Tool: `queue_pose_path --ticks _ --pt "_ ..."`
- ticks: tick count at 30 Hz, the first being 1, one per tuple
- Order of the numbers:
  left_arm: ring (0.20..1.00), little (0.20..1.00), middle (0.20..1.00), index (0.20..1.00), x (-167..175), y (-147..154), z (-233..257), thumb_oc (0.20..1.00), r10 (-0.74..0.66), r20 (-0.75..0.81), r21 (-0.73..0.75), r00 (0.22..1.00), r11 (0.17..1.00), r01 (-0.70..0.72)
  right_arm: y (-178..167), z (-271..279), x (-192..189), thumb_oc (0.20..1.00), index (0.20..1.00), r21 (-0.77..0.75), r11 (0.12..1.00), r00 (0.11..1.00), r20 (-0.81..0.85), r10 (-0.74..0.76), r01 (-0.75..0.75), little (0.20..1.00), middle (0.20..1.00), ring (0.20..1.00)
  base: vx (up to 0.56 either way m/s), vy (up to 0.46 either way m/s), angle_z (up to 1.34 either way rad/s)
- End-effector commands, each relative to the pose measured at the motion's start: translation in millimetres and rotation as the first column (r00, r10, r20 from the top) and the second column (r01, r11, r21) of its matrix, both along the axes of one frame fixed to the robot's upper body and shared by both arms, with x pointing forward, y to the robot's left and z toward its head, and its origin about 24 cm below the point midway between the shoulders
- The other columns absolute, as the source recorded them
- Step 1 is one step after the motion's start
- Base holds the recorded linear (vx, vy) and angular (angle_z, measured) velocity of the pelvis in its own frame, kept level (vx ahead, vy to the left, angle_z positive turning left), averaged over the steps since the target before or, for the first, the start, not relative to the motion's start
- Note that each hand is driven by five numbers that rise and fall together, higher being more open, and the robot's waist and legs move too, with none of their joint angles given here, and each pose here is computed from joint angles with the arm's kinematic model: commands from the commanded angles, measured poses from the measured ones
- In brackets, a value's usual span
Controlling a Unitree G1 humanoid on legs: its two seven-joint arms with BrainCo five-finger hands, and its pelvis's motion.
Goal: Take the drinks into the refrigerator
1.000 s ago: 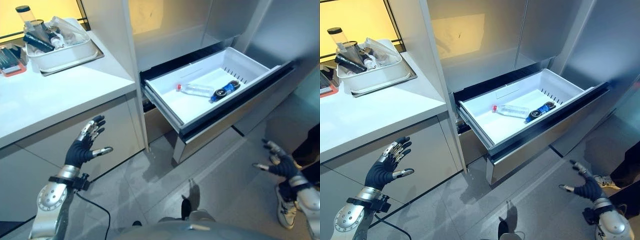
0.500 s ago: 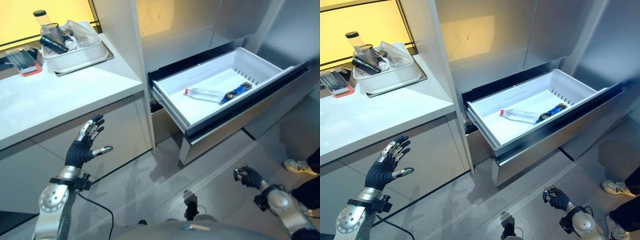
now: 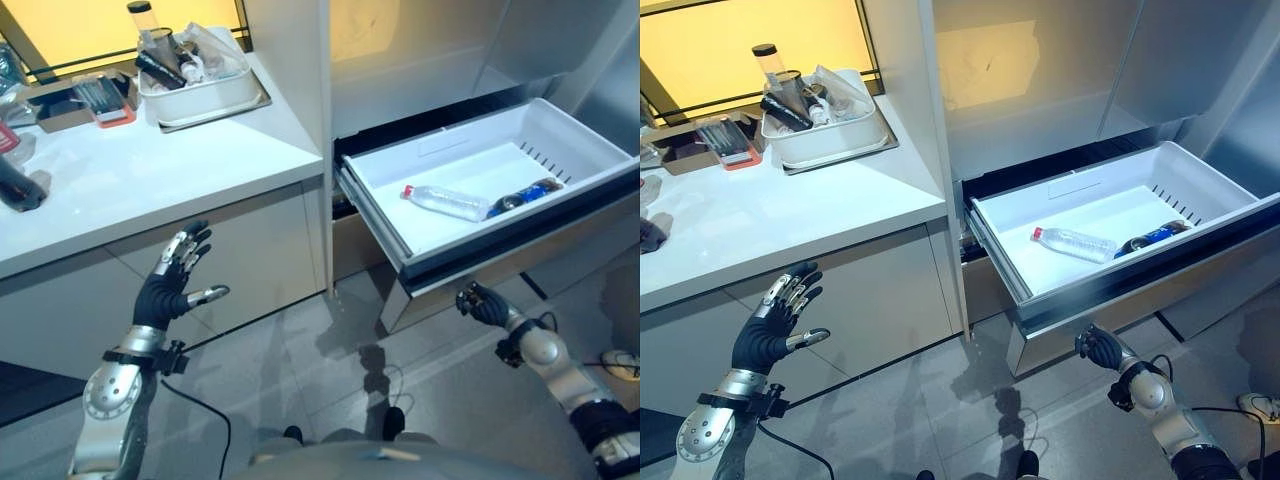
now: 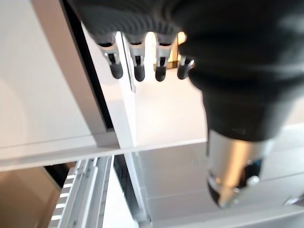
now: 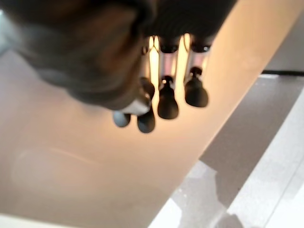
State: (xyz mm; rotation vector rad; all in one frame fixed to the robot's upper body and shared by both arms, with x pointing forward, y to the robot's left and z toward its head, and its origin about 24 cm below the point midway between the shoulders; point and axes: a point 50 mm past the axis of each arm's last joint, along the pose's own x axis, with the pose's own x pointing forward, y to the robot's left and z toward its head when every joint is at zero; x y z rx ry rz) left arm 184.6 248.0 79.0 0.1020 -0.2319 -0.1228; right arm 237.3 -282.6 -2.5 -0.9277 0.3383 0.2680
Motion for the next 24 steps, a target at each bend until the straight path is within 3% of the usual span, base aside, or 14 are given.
queue_pose_path --ticks 1,8,20,24 --pt "1.000 1.000 1.000 1.000 2 -12 30 1.000 -0.063 0.169 -0.016 0.984 0.998 0.067 -7 44 38 0.200 0.200 -0.093 0.995 0.985 0.170 0.040 -0.025 0.200 0.200 0.200 0.00 0.001 0.09" --pt "1.000 1.000 1.000 1.000 3 -16 32 1.000 -0.090 0.173 -0.029 0.981 0.995 0.096 -13 78 61 0.200 0.200 -0.132 0.991 0.956 0.292 0.028 0.011 0.200 0.200 0.200 0.00 -0.002 0.06" --pt "1.000 1.000 1.000 1.000 10 -20 30 1.000 -0.114 0.162 -0.042 0.980 0.992 0.122 18 129 102 0.200 0.200 -0.040 0.998 0.884 0.464 0.054 -0.040 0.200 0.200 0.200 -0.01 -0.001 0.11" --pt "1.000 1.000 1.000 1.000 12 -21 31 1.000 -0.122 0.160 -0.042 0.980 0.991 0.130 31 164 119 0.200 0.200 -0.094 0.993 0.842 0.528 0.110 -0.071 0.200 0.200 0.200 0.00 0.009 0.06"
